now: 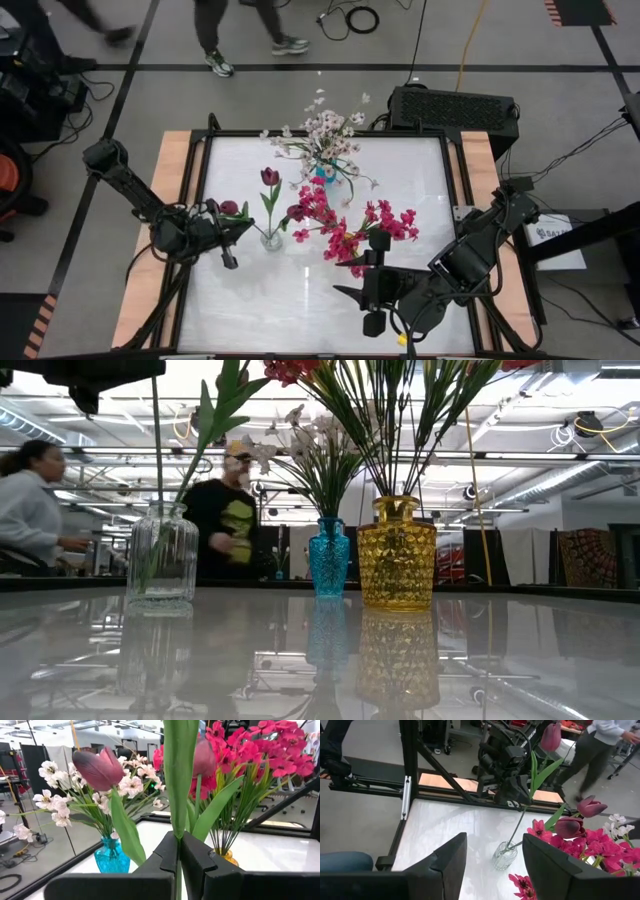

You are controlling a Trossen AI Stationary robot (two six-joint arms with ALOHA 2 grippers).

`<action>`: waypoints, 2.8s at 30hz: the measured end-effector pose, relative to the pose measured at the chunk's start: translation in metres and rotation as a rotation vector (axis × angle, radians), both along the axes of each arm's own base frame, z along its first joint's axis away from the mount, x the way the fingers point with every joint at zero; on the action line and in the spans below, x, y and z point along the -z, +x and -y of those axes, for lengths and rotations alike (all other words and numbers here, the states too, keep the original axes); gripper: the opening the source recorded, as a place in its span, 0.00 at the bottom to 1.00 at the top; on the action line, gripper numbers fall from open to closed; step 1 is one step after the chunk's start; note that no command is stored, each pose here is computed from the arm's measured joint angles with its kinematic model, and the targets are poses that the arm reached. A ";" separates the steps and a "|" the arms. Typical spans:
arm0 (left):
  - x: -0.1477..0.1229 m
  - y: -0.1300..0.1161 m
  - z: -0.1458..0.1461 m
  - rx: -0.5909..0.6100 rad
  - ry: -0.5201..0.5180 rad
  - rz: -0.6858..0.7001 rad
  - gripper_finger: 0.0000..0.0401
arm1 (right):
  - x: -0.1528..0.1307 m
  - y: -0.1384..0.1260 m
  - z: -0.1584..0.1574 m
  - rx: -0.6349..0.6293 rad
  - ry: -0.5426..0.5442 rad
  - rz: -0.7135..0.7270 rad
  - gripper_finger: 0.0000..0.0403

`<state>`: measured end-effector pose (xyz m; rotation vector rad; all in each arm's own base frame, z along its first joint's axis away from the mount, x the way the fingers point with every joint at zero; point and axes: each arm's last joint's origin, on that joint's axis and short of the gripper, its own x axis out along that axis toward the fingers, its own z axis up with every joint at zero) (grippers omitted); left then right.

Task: Sort flowers into vase by color
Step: Put the red flower into the transparent vase, then return to Home Position

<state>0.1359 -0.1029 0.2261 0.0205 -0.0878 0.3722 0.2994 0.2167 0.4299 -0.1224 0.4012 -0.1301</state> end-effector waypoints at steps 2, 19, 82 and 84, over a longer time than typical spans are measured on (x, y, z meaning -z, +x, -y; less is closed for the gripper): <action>0.001 0.000 0.000 -0.001 0.005 -0.006 0.03 | 0.000 0.000 0.000 0.000 0.000 0.000 0.46; 0.023 -0.001 0.004 0.019 -0.013 -0.119 0.44 | 0.001 -0.001 0.000 0.000 -0.008 -0.013 0.46; 0.012 -0.065 -0.050 0.067 -0.056 -0.146 0.01 | -0.023 -0.092 0.007 -0.049 -0.057 -0.112 0.00; 0.013 -0.063 -0.053 0.071 -0.059 -0.154 0.01 | -0.026 -0.099 0.011 -0.051 -0.069 -0.111 0.00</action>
